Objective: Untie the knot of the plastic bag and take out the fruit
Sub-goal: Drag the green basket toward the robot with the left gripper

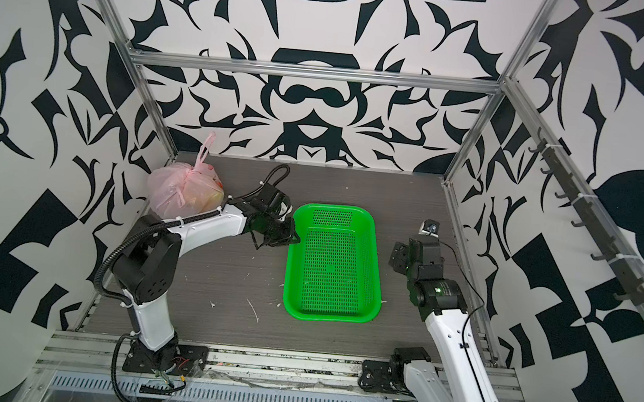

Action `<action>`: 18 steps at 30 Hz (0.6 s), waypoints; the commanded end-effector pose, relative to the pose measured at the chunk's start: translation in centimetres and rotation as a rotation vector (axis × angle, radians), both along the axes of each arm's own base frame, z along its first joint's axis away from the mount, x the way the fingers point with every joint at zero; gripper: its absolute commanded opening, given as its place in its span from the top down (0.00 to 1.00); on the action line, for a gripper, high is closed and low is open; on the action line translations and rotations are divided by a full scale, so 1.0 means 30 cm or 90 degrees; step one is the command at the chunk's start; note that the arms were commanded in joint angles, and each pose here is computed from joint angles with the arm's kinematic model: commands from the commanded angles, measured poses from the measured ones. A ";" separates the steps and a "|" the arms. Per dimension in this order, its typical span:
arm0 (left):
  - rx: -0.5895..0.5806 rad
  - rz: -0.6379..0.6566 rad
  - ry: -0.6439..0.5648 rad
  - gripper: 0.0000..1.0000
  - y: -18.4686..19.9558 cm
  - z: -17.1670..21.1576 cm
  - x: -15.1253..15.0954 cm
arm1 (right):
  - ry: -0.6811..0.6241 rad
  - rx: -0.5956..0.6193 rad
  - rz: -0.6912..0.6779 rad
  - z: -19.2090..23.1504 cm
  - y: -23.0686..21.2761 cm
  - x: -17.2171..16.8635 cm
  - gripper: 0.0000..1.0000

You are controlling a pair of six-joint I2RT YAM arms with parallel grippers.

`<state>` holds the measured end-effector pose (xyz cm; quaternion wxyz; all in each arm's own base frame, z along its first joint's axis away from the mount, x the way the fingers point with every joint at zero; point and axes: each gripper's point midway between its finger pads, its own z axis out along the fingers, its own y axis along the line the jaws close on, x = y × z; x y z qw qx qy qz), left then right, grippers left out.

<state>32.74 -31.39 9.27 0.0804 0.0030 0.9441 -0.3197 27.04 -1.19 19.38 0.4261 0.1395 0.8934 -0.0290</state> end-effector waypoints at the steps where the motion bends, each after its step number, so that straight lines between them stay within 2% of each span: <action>1: -0.001 -0.017 -0.020 0.88 -0.001 0.039 -0.007 | -0.026 0.008 -0.004 0.028 0.000 0.016 0.18; 12: 0.000 -0.012 -0.036 0.64 -0.005 0.066 0.015 | -0.029 0.011 0.000 0.034 0.006 0.020 0.18; 18: 0.019 -0.012 -0.057 0.55 0.010 0.101 0.030 | -0.030 0.010 0.005 0.044 0.009 0.027 0.18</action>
